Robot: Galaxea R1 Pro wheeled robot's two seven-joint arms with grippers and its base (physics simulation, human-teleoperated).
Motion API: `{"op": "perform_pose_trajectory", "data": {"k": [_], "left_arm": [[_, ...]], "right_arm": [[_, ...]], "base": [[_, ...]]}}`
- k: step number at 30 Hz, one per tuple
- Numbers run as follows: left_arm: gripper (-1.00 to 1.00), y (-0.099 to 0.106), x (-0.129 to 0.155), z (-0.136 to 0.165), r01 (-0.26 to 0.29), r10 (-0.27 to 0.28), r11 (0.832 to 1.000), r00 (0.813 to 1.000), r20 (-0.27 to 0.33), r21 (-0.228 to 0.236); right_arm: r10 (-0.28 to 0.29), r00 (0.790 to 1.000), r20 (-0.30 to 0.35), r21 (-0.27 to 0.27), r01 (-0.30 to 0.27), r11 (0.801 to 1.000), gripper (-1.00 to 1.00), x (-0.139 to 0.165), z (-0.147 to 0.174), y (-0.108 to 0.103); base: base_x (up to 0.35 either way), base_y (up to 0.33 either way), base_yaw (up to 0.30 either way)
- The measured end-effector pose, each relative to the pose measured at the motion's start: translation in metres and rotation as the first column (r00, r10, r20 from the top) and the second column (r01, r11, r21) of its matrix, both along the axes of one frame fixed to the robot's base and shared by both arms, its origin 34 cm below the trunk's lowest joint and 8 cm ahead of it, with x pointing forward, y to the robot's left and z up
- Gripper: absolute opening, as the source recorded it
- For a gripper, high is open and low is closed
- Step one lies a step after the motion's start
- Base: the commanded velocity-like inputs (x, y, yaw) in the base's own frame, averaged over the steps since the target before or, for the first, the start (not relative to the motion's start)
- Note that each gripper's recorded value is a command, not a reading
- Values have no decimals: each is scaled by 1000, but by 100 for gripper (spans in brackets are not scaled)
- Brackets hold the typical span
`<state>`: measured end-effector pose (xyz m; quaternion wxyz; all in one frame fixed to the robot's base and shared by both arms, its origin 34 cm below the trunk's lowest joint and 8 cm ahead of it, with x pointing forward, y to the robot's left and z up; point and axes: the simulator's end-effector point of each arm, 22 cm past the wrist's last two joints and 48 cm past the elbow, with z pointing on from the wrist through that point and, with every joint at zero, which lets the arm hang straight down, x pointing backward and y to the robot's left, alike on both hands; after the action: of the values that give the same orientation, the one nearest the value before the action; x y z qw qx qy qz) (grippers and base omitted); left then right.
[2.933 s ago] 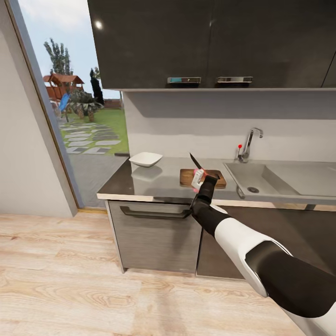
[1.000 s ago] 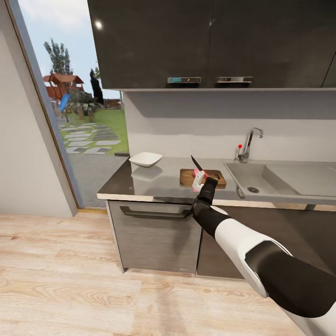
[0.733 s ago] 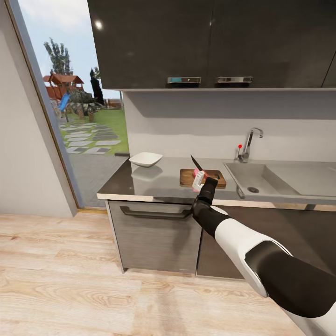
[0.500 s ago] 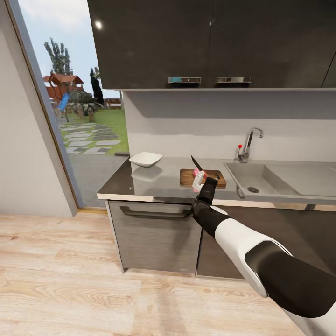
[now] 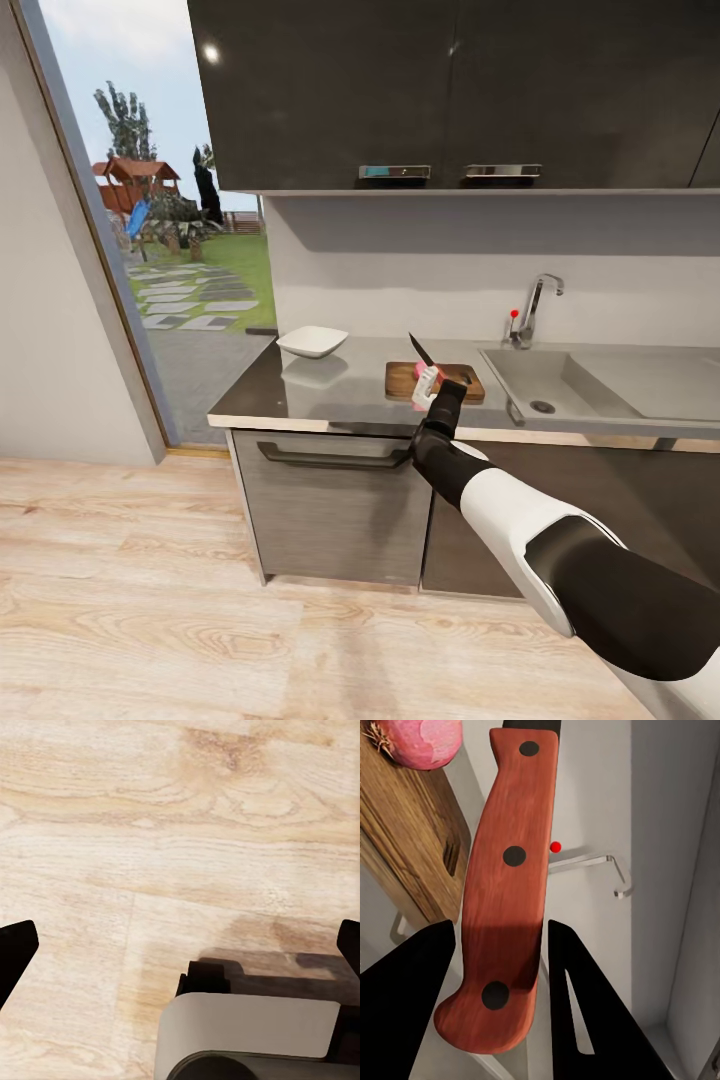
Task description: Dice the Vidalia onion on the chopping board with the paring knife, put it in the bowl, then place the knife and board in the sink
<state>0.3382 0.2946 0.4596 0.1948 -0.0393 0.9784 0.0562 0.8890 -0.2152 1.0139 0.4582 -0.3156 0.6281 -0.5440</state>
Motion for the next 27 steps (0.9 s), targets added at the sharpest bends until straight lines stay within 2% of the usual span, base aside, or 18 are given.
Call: {"op": "perform_pose_trajectory", "data": {"k": [27], "left_arm": [[100,0,0,0,0,0,1000,1000,0,0]], "right_arm": [[-3,1000,29,-2,3,1000,-100,0,11,1]], "base": [[0,0,0]]}}
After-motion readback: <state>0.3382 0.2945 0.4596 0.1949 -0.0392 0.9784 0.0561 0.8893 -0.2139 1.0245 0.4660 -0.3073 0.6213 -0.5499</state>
